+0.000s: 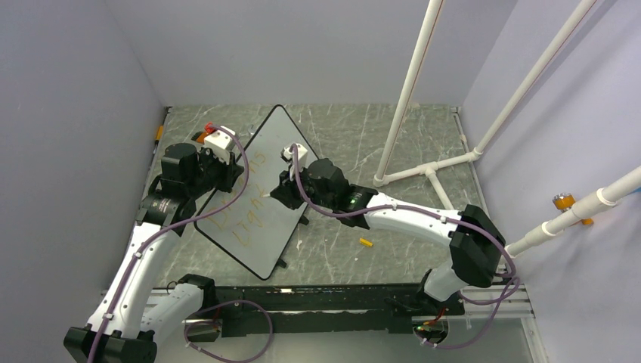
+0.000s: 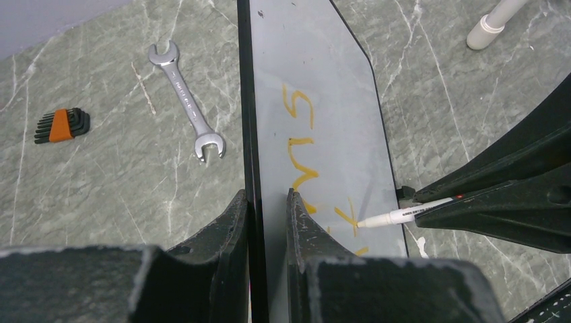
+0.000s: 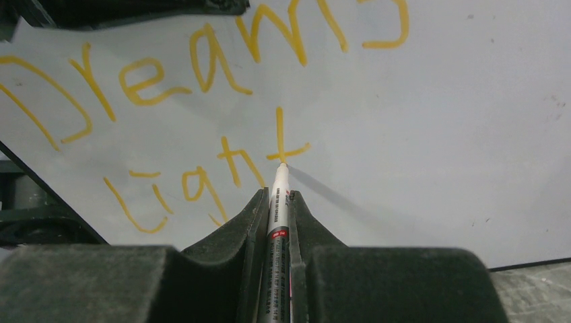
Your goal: Write a sentence on the whiteboard
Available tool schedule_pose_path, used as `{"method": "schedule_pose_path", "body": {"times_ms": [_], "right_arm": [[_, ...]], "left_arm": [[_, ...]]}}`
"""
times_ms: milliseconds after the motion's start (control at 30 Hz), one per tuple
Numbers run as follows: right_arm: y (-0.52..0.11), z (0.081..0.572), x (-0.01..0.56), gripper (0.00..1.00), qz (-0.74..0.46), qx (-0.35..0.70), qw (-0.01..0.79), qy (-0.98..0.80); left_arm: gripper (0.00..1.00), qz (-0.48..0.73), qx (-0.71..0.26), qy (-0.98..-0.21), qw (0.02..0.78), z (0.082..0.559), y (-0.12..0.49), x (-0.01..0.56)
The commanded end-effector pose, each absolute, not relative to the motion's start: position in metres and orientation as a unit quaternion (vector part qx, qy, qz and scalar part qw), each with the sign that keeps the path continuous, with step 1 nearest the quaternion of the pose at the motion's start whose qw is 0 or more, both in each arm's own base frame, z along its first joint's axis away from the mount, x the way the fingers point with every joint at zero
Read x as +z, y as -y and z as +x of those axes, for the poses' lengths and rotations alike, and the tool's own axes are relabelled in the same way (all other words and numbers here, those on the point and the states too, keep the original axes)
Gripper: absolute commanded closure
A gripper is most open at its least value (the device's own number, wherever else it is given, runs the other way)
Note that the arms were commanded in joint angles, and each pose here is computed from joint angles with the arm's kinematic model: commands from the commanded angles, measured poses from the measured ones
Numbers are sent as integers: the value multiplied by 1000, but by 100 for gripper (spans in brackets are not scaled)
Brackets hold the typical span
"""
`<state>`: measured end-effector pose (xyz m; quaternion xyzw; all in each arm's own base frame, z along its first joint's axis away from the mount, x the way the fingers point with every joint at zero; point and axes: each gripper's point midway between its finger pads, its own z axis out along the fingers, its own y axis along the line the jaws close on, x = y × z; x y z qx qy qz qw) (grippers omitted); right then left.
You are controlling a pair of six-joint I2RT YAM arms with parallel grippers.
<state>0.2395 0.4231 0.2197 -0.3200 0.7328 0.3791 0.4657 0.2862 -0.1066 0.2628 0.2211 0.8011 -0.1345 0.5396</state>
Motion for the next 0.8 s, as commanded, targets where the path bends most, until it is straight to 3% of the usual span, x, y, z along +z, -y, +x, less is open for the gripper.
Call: {"method": "schedule_pose_path", "body": {"times_ms": [0,767], "right_arm": [[-421,235,222,100,-314,391,468,-728],[-412,251,225,100,-316,345,494,-733]], "left_arm": [[100,271,-145,-833,460,260,112,218],[100,271,-145,-835,457,261,112,216]]}}
